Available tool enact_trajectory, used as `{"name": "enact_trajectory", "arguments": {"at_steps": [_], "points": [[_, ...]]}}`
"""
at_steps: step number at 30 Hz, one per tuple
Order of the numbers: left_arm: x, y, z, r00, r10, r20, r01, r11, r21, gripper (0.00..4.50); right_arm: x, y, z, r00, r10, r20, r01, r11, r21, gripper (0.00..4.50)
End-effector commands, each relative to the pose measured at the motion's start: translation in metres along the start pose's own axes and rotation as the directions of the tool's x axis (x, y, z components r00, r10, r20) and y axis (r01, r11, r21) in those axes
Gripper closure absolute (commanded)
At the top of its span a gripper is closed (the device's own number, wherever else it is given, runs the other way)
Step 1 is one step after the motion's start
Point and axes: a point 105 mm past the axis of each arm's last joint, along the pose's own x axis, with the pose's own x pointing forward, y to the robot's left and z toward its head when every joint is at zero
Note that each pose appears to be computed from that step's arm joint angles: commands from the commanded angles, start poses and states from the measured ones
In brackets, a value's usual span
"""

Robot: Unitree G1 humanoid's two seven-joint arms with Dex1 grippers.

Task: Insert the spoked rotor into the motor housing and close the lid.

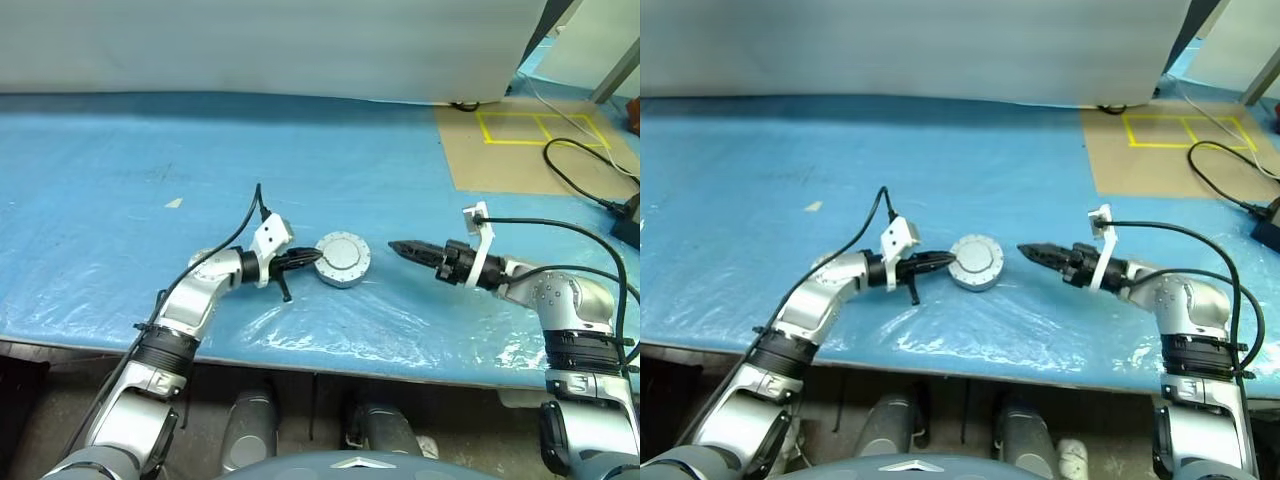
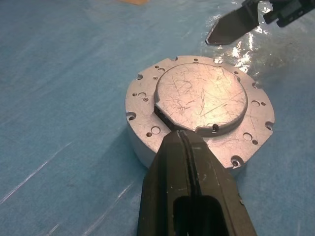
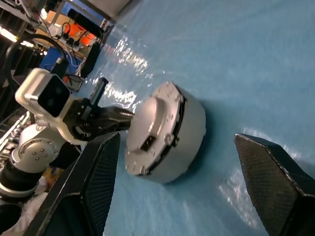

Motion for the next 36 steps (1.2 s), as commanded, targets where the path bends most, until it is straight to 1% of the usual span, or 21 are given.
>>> {"name": "enact_trajectory", "arguments": {"at_steps": [1,3,7,10,13,16,20,24,25,26,29,31,36], "points": [[-0.001,-0.004,-0.004,1.0,-0.015,-0.018,0.015,1.0,-0.01,4.5,0.01,0.005,0.003,0.999,0.014,0.045,-0.015,0.999,0.03,0.59],[-0.001,-0.004,-0.003,1.0,-0.016,-0.018,0.016,1.0,-0.008,4.5,0.019,0.005,-0.001,0.999,0.015,0.05,-0.018,0.998,0.065,0.59],[-0.001,-0.002,-0.001,1.0,-0.012,-0.017,0.012,1.0,-0.004,4.5,0.033,0.002,-0.021,1.0,-0.014,-0.024,0.015,0.997,0.073,0.59],[-0.001,-0.002,-0.001,1.0,-0.009,-0.017,0.009,1.0,-0.002,4.5,0.035,0.001,-0.032,0.997,-0.02,-0.077,0.026,0.997,0.077,0.59],[-0.003,-0.001,-0.001,1.0,0.001,-0.016,-0.001,1.0,-0.002,4.5,0.035,0.001,-0.038,0.995,-0.016,-0.1,0.024,0.997,0.079,0.59],[-0.003,-0.001,-0.002,1.0,0.004,-0.018,-0.004,1.0,-0.002,4.5,0.04,0.0,-0.037,0.996,-0.014,-0.089,0.02,0.997,0.073,0.59],[-0.004,0.0,-0.002,1.0,0.008,-0.017,-0.008,1.0,-0.003,4.5,0.051,0.008,-0.032,0.998,0.021,-0.058,-0.017,0.998,0.06,0.59],[-0.003,0.0,-0.002,1.0,0.011,-0.018,-0.011,1.0,-0.002,4.5,0.055,0.002,-0.023,1.0,-0.008,0.015,0.007,0.998,0.066,0.59],[-0.003,0.0,-0.002,1.0,0.01,-0.018,-0.01,1.0,-0.002,4.5,0.054,-0.001,-0.022,0.999,-0.017,0.028,0.015,0.996,0.085,1.0],[-0.003,-0.001,-0.002,1.0,0.01,-0.017,-0.01,1.0,-0.003,4.5,0.053,-0.003,-0.021,0.999,-0.023,0.035,0.019,0.995,0.099,1.19],[-0.003,-0.001,-0.002,1.0,0.009,-0.017,-0.009,1.0,-0.003,4.5,0.045,-0.002,-0.019,0.999,-0.003,0.048,-0.003,0.992,0.123,2.17],[-0.003,-0.002,-0.002,1.0,0.008,-0.017,-0.008,1.0,-0.003,4.5,0.041,-0.005,-0.02,0.999,-0.01,0.046,0.004,0.992,0.13,2.64],[-0.002,-0.001,-0.002,1.0,0.007,-0.017,-0.007,1.0,-0.001,4.5,0.036,-0.007,-0.015,0.996,0.001,0.087,-0.016,0.984,0.175,2.64]]}}
